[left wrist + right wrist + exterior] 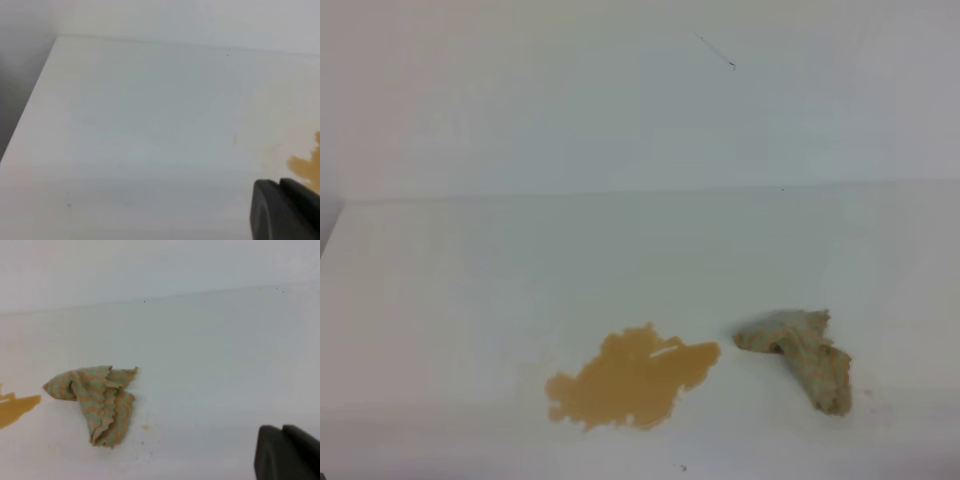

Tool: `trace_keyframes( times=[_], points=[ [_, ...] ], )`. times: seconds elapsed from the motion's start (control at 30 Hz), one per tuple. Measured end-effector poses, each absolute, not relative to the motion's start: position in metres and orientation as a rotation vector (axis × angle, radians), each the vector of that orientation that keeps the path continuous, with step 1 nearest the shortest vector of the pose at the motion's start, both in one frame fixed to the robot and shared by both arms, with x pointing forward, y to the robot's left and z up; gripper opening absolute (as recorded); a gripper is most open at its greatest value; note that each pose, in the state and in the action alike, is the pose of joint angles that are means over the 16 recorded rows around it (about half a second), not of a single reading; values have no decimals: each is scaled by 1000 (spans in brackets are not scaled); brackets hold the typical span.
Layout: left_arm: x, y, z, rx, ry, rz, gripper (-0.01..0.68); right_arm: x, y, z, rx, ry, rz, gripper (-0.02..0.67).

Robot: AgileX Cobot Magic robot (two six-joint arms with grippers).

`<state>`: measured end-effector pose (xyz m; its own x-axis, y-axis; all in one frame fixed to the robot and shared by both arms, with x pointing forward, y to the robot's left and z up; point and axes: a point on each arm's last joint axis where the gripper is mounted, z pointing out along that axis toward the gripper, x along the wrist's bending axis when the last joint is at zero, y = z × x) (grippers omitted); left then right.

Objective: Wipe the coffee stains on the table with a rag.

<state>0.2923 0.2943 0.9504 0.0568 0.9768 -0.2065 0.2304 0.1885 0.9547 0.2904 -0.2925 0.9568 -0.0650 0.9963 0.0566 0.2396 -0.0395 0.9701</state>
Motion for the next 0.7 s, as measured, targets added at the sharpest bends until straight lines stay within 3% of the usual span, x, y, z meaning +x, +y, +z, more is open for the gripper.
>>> trace_keyframes(
  times=[0.7],
  points=[
    [292, 294, 950, 1254, 1398, 886, 1, 291, -293, 956, 1388, 1416, 1175, -3]
  ],
)
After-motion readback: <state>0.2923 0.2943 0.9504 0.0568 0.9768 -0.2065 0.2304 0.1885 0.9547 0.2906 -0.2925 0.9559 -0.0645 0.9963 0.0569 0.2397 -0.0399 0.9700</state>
